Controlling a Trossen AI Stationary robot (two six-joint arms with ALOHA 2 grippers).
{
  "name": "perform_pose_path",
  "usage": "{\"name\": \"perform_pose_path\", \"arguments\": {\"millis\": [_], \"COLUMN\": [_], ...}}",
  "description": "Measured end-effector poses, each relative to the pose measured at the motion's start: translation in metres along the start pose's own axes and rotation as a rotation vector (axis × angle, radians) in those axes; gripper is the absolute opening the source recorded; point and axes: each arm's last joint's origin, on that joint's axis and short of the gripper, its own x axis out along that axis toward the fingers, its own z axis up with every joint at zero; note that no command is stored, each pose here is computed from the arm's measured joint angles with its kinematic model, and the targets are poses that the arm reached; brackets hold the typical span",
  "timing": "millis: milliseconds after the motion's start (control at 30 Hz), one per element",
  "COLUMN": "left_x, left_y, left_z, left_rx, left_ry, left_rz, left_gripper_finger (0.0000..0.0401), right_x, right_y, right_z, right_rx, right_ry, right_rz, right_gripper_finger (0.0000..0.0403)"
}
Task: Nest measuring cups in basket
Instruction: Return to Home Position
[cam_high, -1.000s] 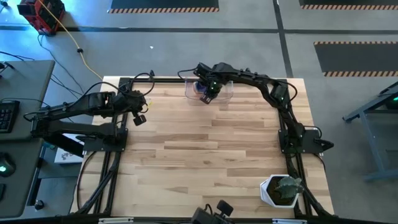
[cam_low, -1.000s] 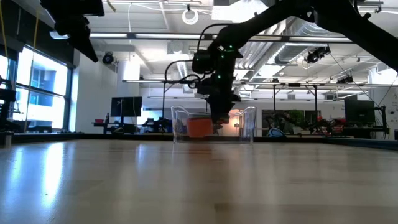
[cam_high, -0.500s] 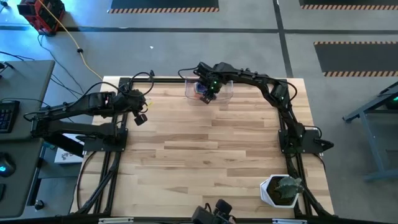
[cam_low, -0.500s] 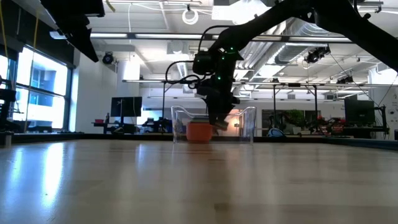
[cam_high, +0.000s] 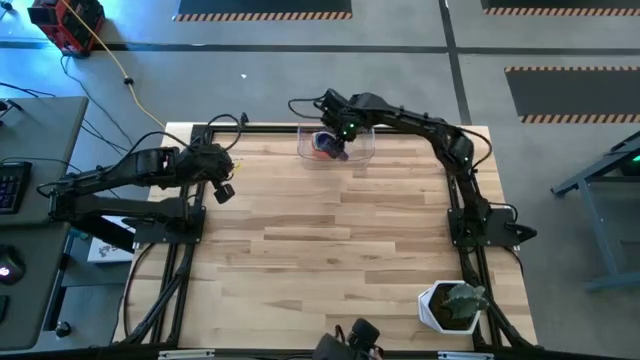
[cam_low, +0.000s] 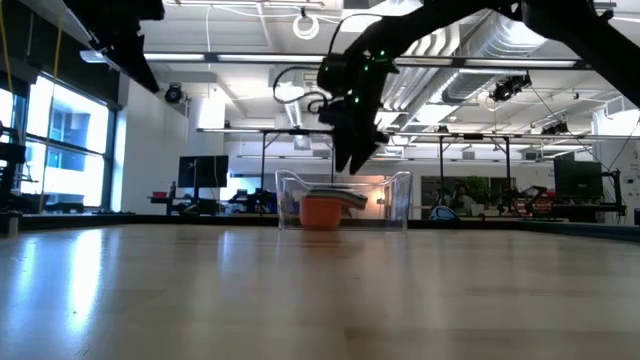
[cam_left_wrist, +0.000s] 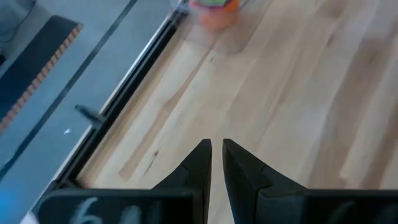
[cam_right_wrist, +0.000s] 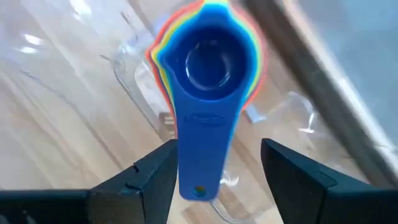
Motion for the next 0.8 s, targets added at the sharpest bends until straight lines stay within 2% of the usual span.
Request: {"name": "perform_pose_path", "arguments": {"millis": [167,267,367,500,633,800], "left_x": [-0.014,-0.016,-0.012,-0.001,0.006,0.017], "left_y": [0.003,0.002,-0.001,-0.005,-0.008,-0.012], "left_z": [0.004,0.006,0.002,-0.012,-0.027,-0.049], "left_rx": [-0.062,-0.104,-0.141,-0.182,-0.242,-0.285], "left_ry": [-0.151,-0.285,-0.389,-0.471,-0.595,-0.716], "left_rz": [-0.107,-0.185,-0.231,-0.273,-0.323,-0.382], "left_gripper_finger": [0.0033,0.0032,0.0032,0.0033,0.0032,0.0032], "right_x": [-0.044,-0.068,-0.090,-0.113,-0.123,-0.129], "right_y": [-0.001,0.008,0.027,0.057,0.090,0.123], "right_z": [0.001,0.001,0.000,-0.003,-0.010,-0.016], "right_rx": [0.031,0.066,0.072,0.015,-0.097,-0.155], "right_ry": [-0.104,-0.185,-0.273,-0.379,-0.438,-0.486], "right_rz": [0.034,0.058,0.086,0.099,0.104,0.139], "right_gripper_finger": [0.0222,0.0222,0.0222,0.0222,0.0222,0.0222]}}
